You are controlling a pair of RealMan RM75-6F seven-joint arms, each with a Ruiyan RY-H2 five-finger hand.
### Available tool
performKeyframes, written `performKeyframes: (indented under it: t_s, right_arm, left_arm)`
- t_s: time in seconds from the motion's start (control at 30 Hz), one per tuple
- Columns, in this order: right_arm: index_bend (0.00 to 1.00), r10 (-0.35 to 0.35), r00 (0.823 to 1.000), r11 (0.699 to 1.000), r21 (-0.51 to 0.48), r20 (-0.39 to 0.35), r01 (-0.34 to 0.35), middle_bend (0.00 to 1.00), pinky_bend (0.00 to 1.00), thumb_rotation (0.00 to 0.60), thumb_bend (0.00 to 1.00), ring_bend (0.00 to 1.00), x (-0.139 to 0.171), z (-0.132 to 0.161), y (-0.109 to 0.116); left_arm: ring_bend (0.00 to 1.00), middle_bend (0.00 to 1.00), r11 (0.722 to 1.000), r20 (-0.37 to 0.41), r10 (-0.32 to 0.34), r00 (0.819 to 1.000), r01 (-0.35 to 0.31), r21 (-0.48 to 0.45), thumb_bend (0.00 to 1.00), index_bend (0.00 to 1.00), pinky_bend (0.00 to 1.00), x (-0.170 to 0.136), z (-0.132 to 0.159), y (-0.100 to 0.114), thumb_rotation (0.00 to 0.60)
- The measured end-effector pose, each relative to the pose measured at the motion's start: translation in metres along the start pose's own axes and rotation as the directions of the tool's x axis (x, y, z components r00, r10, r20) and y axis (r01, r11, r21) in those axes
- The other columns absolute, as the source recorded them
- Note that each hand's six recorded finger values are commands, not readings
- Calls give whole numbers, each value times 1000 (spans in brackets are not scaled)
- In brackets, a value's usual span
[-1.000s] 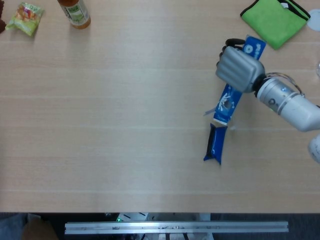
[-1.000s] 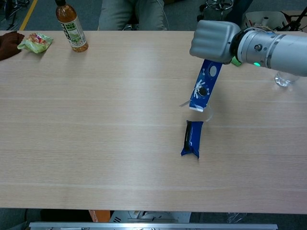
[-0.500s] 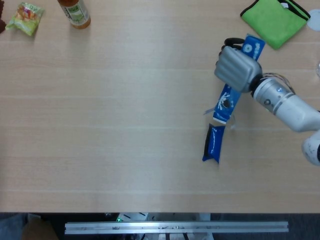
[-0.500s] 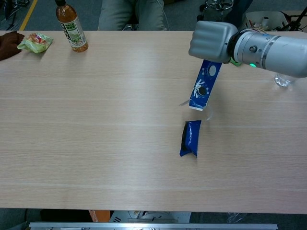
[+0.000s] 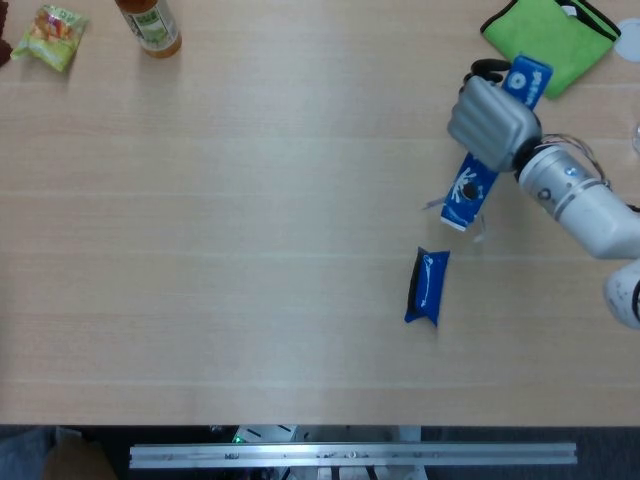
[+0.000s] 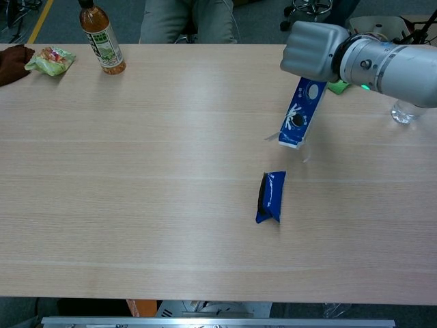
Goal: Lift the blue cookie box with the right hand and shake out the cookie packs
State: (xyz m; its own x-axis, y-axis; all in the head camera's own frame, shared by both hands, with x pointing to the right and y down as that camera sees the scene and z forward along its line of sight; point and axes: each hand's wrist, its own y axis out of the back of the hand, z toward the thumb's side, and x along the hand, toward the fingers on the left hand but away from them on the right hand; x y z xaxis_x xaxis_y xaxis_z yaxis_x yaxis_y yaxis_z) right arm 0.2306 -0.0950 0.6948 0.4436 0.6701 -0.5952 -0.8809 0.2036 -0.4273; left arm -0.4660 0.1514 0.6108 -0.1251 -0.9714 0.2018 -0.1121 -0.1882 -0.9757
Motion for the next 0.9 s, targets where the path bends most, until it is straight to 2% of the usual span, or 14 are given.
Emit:
performKeyframes:
  t_s: [0.1, 0.5, 0.9]
  right_arm:
    - [400, 8, 1000, 1000, -5, 10, -8, 450, 421, 600, 144, 400, 0, -2, -1]
    - [398, -8, 999, 1000, -27, 32, 9, 448, 420, 600, 146, 399, -5, -6, 8]
    - [398, -97, 989, 984, -138, 107, 112, 448, 421, 600, 146, 398, -10, -28, 39]
  left_arm:
    - [186, 243, 1000, 1, 2, 1000, -2, -1, 261, 272, 242, 0, 0, 0, 600]
    - [186, 243, 1000, -11, 7, 1000, -7, 0, 260, 272, 242, 0, -4, 2, 600]
    - [186, 243, 1000, -13, 12, 1000, -11, 3, 261, 272, 242, 0, -4, 4, 600]
